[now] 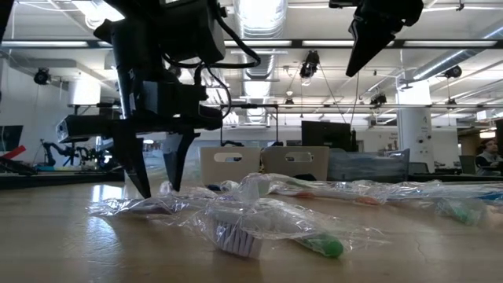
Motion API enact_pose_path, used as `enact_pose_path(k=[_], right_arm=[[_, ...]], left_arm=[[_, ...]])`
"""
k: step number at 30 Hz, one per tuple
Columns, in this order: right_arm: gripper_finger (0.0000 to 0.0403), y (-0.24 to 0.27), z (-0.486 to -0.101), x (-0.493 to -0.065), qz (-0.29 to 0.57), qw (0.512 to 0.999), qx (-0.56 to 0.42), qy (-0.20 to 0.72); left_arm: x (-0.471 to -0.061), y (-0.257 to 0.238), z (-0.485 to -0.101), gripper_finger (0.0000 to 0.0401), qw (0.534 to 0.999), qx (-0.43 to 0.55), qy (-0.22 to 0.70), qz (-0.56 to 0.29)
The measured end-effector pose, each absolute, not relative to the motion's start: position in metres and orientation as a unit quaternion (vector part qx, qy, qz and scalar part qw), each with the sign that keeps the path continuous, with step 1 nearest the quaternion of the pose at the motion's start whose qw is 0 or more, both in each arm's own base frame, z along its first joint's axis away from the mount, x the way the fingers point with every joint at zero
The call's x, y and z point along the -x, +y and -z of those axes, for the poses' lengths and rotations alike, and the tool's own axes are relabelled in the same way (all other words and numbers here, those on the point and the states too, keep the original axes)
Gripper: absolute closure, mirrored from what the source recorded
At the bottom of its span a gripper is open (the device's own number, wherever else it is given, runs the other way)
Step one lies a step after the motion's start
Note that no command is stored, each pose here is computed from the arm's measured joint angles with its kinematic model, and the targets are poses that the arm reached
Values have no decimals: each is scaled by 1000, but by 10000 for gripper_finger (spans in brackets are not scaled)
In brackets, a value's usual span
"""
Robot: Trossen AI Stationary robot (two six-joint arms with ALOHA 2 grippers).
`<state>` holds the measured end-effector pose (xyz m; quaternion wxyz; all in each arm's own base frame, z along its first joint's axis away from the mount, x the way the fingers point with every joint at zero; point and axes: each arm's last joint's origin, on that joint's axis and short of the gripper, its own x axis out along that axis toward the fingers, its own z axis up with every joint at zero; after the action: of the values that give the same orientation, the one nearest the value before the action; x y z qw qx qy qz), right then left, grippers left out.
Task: Pick & Place Toothbrushes
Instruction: Put the violet toothbrush into the gray bin
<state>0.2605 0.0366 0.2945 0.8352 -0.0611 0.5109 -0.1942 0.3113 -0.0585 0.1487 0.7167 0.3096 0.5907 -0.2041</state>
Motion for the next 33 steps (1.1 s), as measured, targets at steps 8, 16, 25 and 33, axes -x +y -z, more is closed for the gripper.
enact_pose_path(k=[8, 16, 25, 33], right_arm=[[394, 37, -295, -262, 194, 839, 59, 506], [394, 37, -295, -262, 194, 839, 58, 504], [394, 37, -295, -262, 194, 840, 58, 504], [394, 37, -295, -262, 194, 840, 58, 503]], left_arm=[[-306, -59, -147, 258, 708, -275, 614, 212], [-299, -58, -146, 307, 692, -258, 641, 207], [-296, -58, -146, 352, 687, -243, 656, 195], [-294, -59, -150, 380, 689, -244, 655, 191]])
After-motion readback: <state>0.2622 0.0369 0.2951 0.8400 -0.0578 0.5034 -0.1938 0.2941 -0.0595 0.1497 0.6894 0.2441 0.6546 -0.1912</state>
